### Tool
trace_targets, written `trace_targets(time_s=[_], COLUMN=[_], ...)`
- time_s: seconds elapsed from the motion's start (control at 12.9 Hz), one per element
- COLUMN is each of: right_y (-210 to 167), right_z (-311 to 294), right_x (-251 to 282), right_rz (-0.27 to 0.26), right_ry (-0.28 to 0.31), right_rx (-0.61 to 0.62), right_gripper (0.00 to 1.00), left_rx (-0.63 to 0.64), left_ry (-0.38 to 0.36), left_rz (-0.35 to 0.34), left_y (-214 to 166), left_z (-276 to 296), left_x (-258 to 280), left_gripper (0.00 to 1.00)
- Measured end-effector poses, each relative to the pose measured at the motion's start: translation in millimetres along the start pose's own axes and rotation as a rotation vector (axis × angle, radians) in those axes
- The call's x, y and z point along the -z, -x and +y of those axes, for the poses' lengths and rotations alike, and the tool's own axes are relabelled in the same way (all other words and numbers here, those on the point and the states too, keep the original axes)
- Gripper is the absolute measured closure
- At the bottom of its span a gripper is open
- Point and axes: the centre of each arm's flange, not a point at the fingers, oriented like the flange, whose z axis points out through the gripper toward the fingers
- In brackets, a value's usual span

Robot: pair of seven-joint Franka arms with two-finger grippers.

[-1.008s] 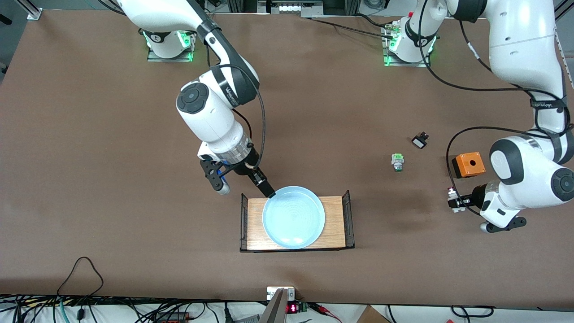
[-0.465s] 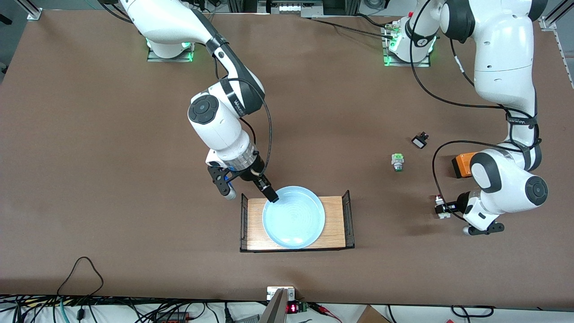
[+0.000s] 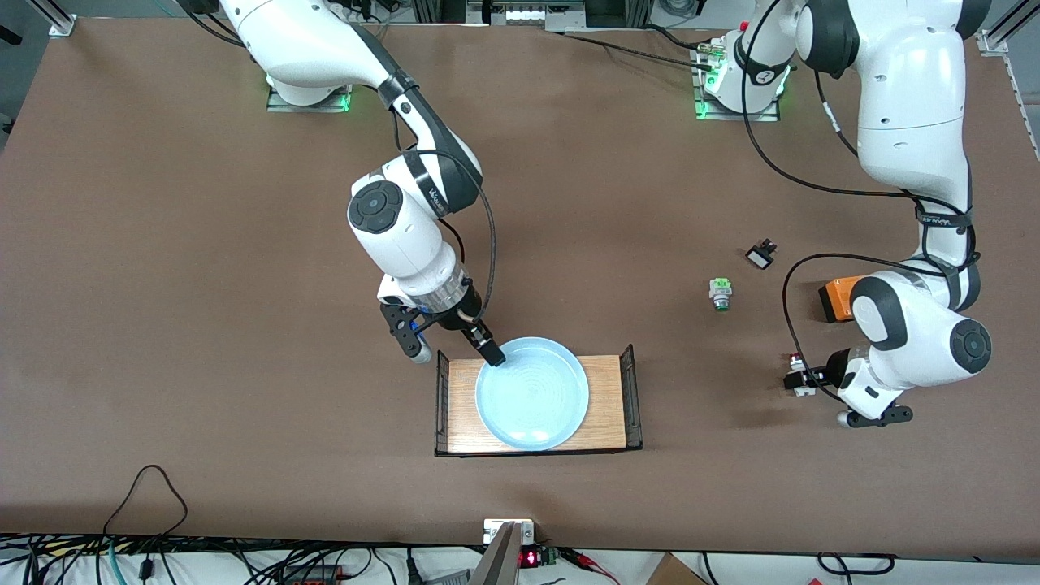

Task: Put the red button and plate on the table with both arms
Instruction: 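Lower the button beside the orange box while the right gripper reaches the plate, then grasp the plate rim with the right gripper while the left gripper withdraws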

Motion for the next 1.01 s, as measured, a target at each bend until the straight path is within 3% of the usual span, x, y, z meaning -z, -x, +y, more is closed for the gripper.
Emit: trace_targets(time_s=[0.16,0.62,1.01], right_y=[0.0,0.5,0.5], right_z=[-0.4,-1.4,-1.8], right_x=[0.4,1.2,1.0], right_rz=[0.0,0.0,0.001], right_ry=[-0.001,-0.006,-0.011], right_rx=[-0.001,-0.003,-0.005], right_gripper=[0.31,0.34,0.41], left_rx=[-0.013,-0.012,-0.002], left_ry=[-0.007,-0.105,-0.073], left_rz=[0.014,0.023,0.07], left_y=[-5.0,-6.9,14.1], left_z=[4.2,29.9,48.0], left_x=[9.6,111.6,228.7], left_gripper=[0.0,0.0,0.0])
